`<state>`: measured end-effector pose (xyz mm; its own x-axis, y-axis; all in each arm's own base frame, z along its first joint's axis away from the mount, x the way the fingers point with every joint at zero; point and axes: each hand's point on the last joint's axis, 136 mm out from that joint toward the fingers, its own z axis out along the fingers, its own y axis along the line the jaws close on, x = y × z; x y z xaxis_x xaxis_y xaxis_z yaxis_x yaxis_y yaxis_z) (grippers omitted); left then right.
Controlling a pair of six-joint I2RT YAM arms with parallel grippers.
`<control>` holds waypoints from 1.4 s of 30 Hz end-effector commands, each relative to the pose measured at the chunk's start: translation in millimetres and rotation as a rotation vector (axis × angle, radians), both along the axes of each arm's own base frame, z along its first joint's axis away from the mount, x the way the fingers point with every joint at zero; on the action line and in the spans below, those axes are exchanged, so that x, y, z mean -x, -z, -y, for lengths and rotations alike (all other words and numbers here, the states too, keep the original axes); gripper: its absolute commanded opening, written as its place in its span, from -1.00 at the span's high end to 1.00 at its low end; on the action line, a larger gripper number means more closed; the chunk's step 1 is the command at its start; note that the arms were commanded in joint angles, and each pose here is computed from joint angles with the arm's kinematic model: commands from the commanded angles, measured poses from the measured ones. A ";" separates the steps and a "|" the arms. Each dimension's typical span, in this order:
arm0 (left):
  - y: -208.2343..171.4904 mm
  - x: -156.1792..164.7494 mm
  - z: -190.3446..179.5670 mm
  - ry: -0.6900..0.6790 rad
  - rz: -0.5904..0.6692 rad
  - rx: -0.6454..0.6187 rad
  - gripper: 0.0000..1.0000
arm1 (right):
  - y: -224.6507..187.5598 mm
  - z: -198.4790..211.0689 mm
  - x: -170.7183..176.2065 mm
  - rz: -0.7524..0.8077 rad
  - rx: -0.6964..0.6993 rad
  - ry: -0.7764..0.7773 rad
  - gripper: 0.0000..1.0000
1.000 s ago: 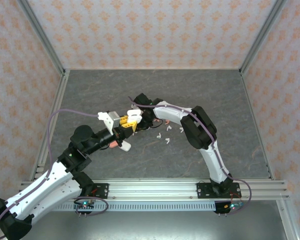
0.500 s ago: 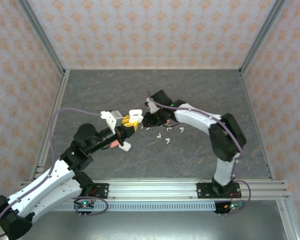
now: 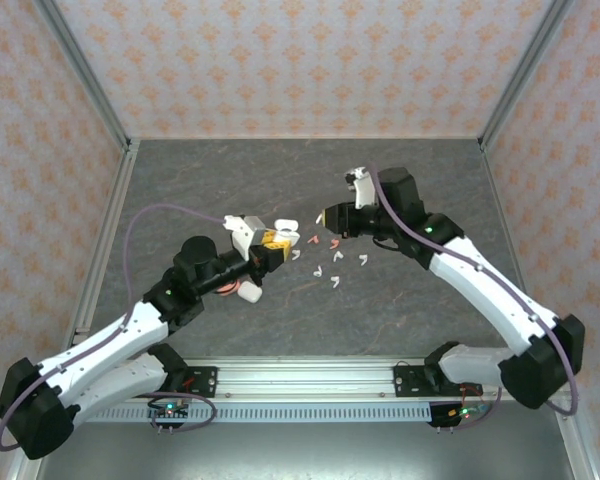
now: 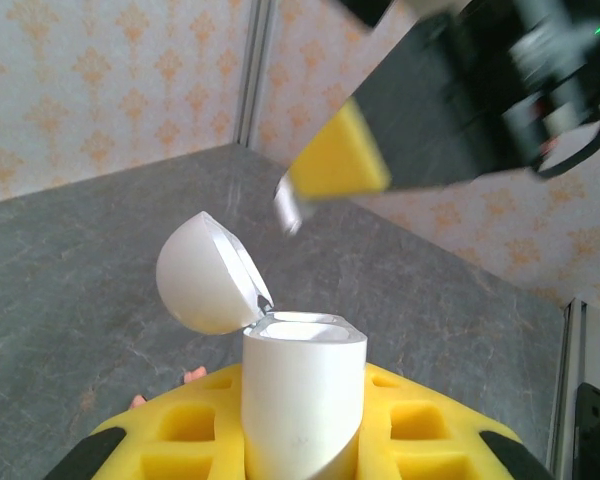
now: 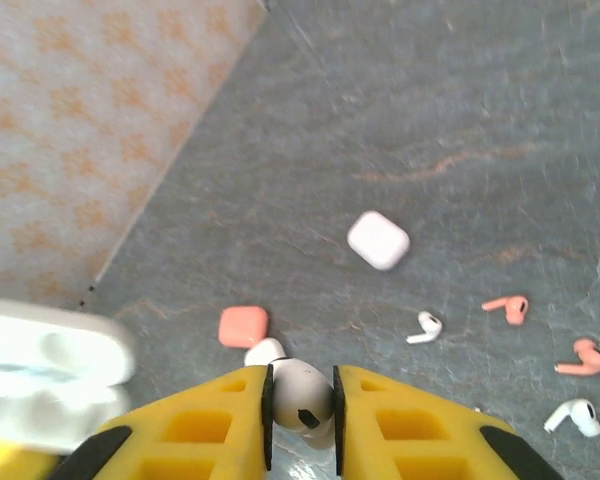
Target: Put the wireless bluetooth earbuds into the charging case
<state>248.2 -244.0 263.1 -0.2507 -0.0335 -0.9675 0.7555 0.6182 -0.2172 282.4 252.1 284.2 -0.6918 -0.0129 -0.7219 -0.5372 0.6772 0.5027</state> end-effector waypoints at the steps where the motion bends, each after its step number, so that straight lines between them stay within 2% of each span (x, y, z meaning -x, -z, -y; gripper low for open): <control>1: -30.8 0.8 10.5 0.041 0.060 0.069 1.00 | -30.3 4.9 6.6 0.106 -0.032 -0.010 0.55; 6: -32.4 -0.6 18.1 0.061 0.058 0.071 1.00 | -52.1 -2.8 15.2 0.175 -0.082 -0.057 0.56; 18: -34.4 0.7 20.9 0.070 0.064 0.071 1.00 | -61.0 -43.4 31.6 0.220 -0.141 -0.177 0.56; 42: -40.7 1.9 20.6 0.071 0.077 0.087 1.00 | -22.1 -61.2 37.8 0.147 -0.081 -0.243 0.56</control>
